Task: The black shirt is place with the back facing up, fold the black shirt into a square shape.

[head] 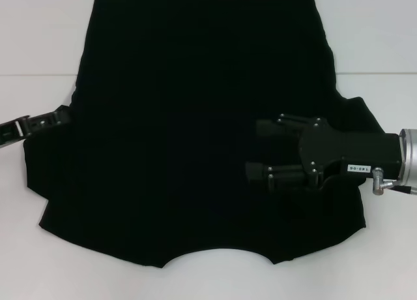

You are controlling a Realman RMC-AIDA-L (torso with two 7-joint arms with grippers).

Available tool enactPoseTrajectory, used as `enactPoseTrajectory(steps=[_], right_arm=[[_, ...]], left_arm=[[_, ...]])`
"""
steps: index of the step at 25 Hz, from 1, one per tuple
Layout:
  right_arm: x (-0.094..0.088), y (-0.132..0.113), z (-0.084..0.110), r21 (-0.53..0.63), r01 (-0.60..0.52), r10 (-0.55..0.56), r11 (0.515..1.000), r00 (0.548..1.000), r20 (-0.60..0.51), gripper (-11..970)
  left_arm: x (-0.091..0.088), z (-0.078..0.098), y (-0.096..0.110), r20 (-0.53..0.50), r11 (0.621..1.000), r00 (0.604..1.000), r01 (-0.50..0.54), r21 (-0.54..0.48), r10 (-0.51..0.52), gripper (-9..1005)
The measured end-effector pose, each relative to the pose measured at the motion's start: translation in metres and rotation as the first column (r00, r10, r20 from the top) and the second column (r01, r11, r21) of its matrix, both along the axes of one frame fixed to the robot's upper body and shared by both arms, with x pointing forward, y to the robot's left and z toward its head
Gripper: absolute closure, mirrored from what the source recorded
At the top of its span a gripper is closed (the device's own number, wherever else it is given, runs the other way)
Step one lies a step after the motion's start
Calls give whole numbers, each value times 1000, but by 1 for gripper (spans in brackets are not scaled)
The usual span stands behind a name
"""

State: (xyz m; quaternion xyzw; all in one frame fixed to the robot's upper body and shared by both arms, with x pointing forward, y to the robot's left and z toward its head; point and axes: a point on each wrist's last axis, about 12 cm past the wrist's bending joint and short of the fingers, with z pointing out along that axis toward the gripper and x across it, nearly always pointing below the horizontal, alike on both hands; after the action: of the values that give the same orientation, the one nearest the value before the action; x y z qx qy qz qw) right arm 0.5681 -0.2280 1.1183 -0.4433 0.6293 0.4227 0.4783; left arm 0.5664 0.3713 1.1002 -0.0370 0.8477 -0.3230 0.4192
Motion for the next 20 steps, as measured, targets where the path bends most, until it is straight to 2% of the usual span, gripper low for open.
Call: enactPoseTrajectory(steps=[5, 8, 14, 20], right_arm=[[1, 0, 0, 3, 7, -7, 1000, 1000, 1, 35], [1, 0, 0, 3, 8, -8, 1000, 1000, 1, 35], [1, 0, -1, 1, 13, -13, 1000, 1000, -1, 35], [0, -1, -2, 1, 15, -15, 1000, 1000, -4, 35]], left_arm=[[0, -5, 8, -43, 998, 998, -34, 60, 37, 116], [1, -8, 12, -59, 993, 996, -56, 100, 62, 193], [-2, -18, 18, -75, 983, 990, -110, 148, 122, 173], [-5, -27, 17, -106, 979, 986, -113, 170, 132, 174]])
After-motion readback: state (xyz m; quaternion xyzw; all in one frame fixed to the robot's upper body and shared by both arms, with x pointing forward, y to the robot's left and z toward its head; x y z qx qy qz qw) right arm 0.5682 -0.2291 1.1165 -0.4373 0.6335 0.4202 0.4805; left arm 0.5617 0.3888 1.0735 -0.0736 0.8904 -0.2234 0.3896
